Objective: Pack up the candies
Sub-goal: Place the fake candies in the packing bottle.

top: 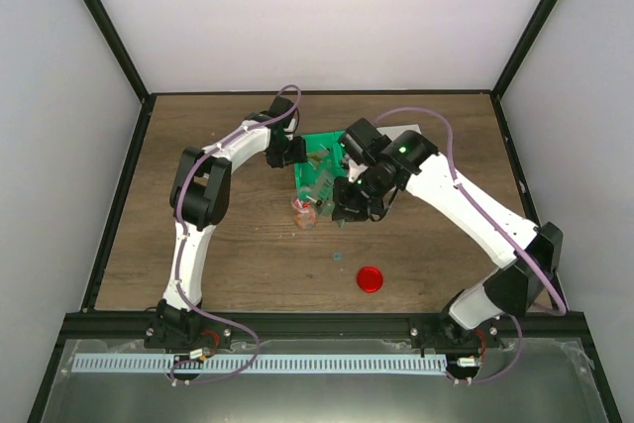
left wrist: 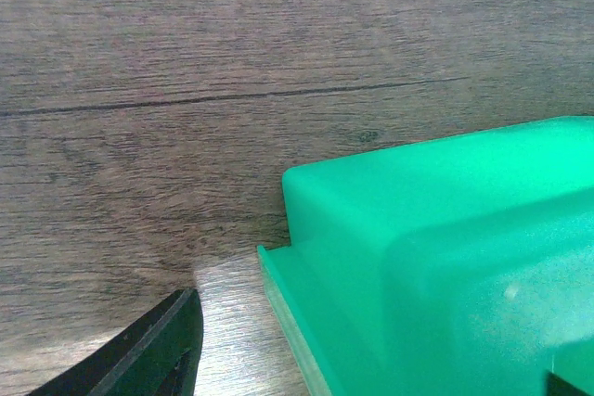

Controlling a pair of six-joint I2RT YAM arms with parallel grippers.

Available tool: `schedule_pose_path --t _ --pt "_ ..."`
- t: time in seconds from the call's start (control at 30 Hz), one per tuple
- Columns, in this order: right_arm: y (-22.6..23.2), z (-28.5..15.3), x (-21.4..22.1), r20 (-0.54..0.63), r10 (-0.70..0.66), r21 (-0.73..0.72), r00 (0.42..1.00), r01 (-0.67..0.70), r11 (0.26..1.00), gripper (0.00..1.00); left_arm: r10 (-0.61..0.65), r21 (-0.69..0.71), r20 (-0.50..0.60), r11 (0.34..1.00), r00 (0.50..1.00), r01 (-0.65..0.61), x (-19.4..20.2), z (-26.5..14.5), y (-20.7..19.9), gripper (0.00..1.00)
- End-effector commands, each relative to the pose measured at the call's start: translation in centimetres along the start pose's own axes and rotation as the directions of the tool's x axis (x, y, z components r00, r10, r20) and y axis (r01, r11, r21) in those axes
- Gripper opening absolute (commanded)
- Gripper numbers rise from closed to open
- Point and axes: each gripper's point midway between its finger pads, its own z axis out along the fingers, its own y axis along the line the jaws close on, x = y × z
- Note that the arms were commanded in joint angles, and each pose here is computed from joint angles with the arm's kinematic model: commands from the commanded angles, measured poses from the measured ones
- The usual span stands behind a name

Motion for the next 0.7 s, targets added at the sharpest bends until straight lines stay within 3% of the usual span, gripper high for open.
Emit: schedule_pose_path --t 0.0,0.27,0.5,0.67 --pt "1.3 0.2 -0.6 0.022 -0.005 0.025 1.000 0.005 1.000 0.01 0.003 0.000 -0.029 1.000 1.000 -0.003 0.6 1.4 0.6 0.60" --pt "0.7 -1.5 -2.1 0.093 0.010 0.017 0.996 -0.011 1.000 0.01 0.000 -0.008 -0.026 1.000 1.000 -0.001 0.7 1.1 1.1 0.60" --pt "1.2 0.0 -1.2 0.043 -0.022 0.030 0.999 0.021 0.999 0.01 -0.007 0.006 -0.029 1.000 1.000 0.007 0.6 1.3 0.9 0.60" --pt "0.3 -0.7 -2.0 0.090 -0.023 0.052 0.996 0.018 0.998 0.01 -0.002 -0.011 -0.027 1.000 1.000 0.002 0.6 1.1 1.3 0.60"
